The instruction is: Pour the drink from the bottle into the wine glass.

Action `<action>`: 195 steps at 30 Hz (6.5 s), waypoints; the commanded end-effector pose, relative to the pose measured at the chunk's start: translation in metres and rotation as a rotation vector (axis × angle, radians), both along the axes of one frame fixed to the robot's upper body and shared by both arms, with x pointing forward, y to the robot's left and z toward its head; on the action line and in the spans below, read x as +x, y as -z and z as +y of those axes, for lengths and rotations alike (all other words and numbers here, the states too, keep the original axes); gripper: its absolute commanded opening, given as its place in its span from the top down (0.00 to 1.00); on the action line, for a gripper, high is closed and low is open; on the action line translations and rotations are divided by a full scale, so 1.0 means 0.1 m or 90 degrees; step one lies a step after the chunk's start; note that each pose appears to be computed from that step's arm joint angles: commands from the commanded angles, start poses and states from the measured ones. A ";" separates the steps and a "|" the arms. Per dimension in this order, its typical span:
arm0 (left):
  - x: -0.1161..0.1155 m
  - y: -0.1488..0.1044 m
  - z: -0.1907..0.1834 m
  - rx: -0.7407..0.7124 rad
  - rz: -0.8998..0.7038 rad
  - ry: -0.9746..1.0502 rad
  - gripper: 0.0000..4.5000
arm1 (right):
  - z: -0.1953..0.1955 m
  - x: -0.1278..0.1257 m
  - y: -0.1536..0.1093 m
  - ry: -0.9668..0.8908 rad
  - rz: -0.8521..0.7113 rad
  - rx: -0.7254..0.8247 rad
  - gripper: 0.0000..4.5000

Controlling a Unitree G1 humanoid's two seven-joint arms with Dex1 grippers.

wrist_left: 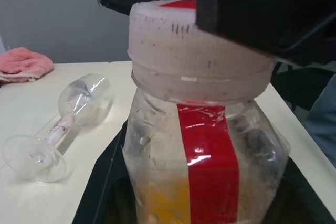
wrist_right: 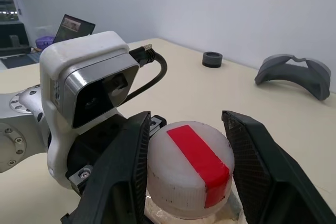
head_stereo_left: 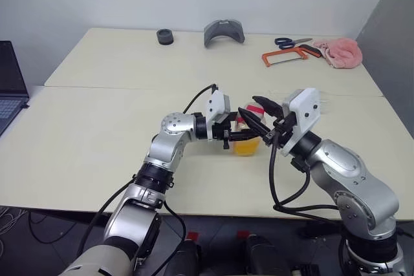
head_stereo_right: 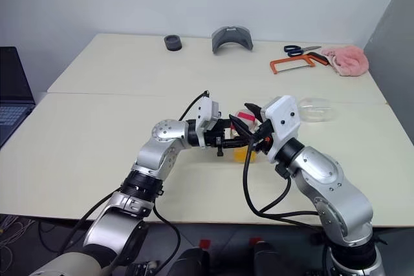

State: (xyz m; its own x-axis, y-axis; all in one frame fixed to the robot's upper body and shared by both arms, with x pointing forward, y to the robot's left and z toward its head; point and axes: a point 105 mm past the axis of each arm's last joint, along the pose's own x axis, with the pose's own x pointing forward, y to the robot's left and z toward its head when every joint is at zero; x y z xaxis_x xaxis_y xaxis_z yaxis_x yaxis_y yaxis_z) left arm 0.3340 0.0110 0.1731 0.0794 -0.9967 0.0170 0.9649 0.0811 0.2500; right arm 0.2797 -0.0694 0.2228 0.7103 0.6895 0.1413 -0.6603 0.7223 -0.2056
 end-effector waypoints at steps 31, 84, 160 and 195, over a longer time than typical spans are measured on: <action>0.11 -0.20 -0.12 -0.060 -0.040 -0.041 0.61 | -0.03 -0.13 -0.15 0.072 -0.043 0.032 0.21; -0.01 -0.17 -0.03 -0.025 -0.046 0.022 0.62 | -0.32 -0.10 -0.42 -0.169 -0.032 -0.078 0.00; -0.02 -0.12 0.02 0.009 -0.036 0.042 0.62 | -0.32 0.06 -0.10 -0.054 -0.058 -0.098 0.03; 0.00 -0.09 0.03 0.010 -0.035 0.036 0.62 | -0.33 -0.10 -0.14 -0.086 -0.028 -0.088 0.03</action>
State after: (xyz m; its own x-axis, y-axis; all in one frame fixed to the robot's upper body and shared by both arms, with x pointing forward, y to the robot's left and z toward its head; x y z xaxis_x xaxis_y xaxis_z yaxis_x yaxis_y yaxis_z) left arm 0.3335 0.0164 0.1683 0.0313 -0.9990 -0.0307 0.9655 0.0223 0.2596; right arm 0.2745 -0.1078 0.2261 0.6225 0.7821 0.0301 -0.7428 0.6024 -0.2922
